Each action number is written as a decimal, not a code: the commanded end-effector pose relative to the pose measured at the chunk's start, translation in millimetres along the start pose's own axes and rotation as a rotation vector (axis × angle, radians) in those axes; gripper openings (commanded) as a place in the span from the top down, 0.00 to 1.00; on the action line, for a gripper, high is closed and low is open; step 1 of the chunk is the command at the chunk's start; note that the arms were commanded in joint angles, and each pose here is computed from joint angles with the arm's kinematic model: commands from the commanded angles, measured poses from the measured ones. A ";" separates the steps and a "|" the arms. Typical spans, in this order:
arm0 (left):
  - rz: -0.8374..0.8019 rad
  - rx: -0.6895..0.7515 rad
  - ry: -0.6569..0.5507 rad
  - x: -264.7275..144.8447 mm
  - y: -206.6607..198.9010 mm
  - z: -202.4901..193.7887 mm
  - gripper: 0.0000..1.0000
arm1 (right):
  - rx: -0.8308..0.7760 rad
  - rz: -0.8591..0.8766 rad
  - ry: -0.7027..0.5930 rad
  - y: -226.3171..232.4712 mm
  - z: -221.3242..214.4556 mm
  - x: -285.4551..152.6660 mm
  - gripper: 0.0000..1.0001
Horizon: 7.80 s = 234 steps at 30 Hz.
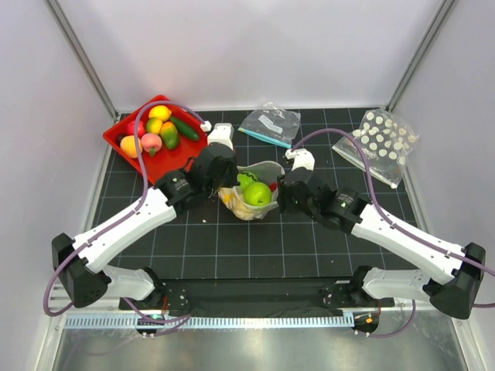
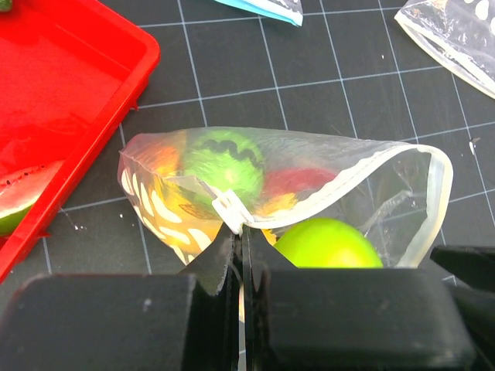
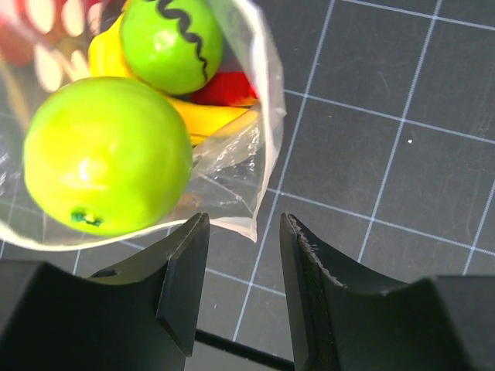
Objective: Place the food in the zip-top bag and seal the zipper
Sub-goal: Adjust the zipper food storage bag at the center of the board, then zip the zipper food storage bag at the center of the board.
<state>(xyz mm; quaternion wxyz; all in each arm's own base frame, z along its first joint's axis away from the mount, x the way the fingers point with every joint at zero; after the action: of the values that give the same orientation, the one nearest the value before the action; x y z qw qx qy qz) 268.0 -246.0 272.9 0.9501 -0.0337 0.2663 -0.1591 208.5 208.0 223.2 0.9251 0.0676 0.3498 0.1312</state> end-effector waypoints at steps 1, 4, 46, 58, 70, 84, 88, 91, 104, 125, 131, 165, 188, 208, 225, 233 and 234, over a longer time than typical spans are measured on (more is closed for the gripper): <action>-0.017 -0.031 -0.072 -12.3 3.2 18.8 1.00 | 0.035 0.002 -0.018 1.2 7.6 8.1 0.52; -0.014 -0.030 -0.074 -13.9 5.2 19.0 1.00 | 0.045 -0.002 -0.020 -0.6 6.9 12.8 0.53; -0.018 -0.011 -0.075 -19.1 10.3 14.2 1.00 | 0.156 0.019 -0.148 -17.9 20.8 21.4 0.99; -0.111 -0.047 0.002 5.4 -10.8 -12.4 1.00 | 0.105 0.066 -0.081 -42.7 27.6 -89.3 0.99; -0.014 0.006 -0.058 4.6 4.0 14.8 1.00 | -0.076 0.048 0.156 -23.0 -14.2 -64.0 0.99; -0.241 0.128 -0.125 16.5 -35.7 32.4 1.00 | -0.068 0.253 -0.014 -21.9 3.2 -110.4 0.43; -0.292 0.170 -0.148 14.8 -39.7 29.5 1.00 | -0.053 0.263 -0.107 -17.6 21.3 -111.3 0.43; -0.331 0.190 -0.167 9.6 -43.9 33.1 1.00 | -0.057 0.236 -0.181 -14.9 36.1 -101.7 0.38; -0.386 0.215 -0.136 -5.6 -48.2 34.9 1.00 | -0.200 -0.064 -0.204 -27.1 46.2 -36.7 0.21; -1.215 0.209 0.174 -39.7 -152.6 5.5 0.99 | -0.135 0.664 0.001 77.0 10.5 -97.3 0.81; -1.250 0.225 0.239 -25.4 -151.1 -22.5 1.00 | -0.117 0.679 -0.022 76.8 8.1 -95.7 0.28; -1.168 0.599 0.043 -21.4 -119.8 -64.0 1.00 | 0.155 0.325 -0.281 -65.5 60.6 -37.9 0.39; -1.414 0.676 -0.158 -76.0 -123.2 -54.3 1.00 | -0.072 1.010 -0.341 2.2 19.2 -68.4 0.42; -1.408 0.671 -0.145 -74.5 -117.8 -54.2 1.00 | -0.139 1.180 -0.309 18.7 -4.7 -75.0 0.99; -1.301 0.659 -0.164 -61.4 -104.7 -41.3 0.84 | -0.061 0.862 -0.472 -9.6 12.5 -67.4 0.99; -1.253 0.631 -0.106 -44.9 -104.2 -47.9 0.82 | -0.062 0.877 -0.425 -7.0 9.5 -54.6 0.56; -1.249 0.632 -0.104 -43.8 -104.1 -47.7 0.81 | -0.060 0.875 -0.422 -7.5 8.3 -53.0 0.51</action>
<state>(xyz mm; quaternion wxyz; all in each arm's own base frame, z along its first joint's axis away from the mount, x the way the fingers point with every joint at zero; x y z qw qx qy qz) 169.2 -325.5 259.6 0.6453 0.0851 0.1145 -0.7504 175.5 184.3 249.4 0.8332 0.2151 0.1154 0.4961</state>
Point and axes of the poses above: each gripper's point midway between its finger pads, its own x axis out along the fingers, its own y axis along the line the jaws close on, z = x × y, the point moved 3 cm from there along -x, back along the fingers, and after that the axes turned 6 degrees about x, right-handed, at the moved point
